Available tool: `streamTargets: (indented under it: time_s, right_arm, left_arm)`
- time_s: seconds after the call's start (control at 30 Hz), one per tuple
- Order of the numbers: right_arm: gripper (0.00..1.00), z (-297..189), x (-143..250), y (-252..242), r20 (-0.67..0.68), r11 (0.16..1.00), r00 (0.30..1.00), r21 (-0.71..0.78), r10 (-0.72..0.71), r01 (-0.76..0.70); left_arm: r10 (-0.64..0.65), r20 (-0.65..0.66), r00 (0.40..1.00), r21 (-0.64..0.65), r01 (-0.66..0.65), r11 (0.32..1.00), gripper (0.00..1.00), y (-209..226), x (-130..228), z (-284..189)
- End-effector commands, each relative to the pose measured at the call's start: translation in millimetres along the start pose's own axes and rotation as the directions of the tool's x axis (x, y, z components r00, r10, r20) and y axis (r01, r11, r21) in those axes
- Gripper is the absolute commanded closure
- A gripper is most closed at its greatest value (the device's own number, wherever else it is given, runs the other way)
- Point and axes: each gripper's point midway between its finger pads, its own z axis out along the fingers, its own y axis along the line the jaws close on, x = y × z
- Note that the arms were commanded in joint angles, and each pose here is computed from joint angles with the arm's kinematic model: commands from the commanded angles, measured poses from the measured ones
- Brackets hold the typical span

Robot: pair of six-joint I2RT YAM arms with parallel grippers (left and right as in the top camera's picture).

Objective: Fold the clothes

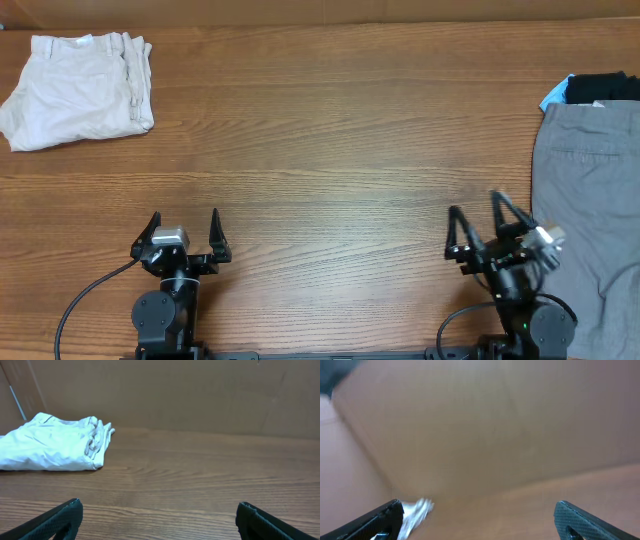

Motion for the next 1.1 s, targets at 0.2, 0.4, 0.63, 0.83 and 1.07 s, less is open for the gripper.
streamTargets:
  time_s: [0.2, 0.4, 0.63, 0.83, 1.07]
  right_arm:
    - [0.00, 12, -83, -29, 0.150, 0.920, 0.947, 0.318, -0.286, 0.227]
    - [0.00, 73, -116, -64, -0.060, 0.798, 0.922, 0.482, -0.383, 0.362]
    - [0.00, 175, -91, -177, -0.476, 0.668, 0.864, 0.590, -0.165, 0.453]
    - [0.00, 208, -47, -246, -0.649, 0.604, 0.761, 0.606, -0.002, 0.518]
    - [0.00, 175, 15, -327, -0.748, 0.435, 0.654, 0.630, 0.115, 0.643]
  left_arm:
    - [0.015, 0.008, 1.000, 0.008, -0.015, 1.000, 0.00, -1, -1, 0]
    - [0.015, 0.007, 1.000, 0.008, -0.015, 1.000, 0.00, -1, -1, 0]
    - [0.015, 0.008, 1.000, 0.008, -0.015, 1.000, 0.00, -1, -1, 0]
    - [0.015, 0.008, 1.000, 0.008, -0.015, 1.000, 0.00, -1, -1, 0]
    - [0.015, 0.008, 1.000, 0.008, -0.015, 1.000, 0.00, -1, -1, 0]
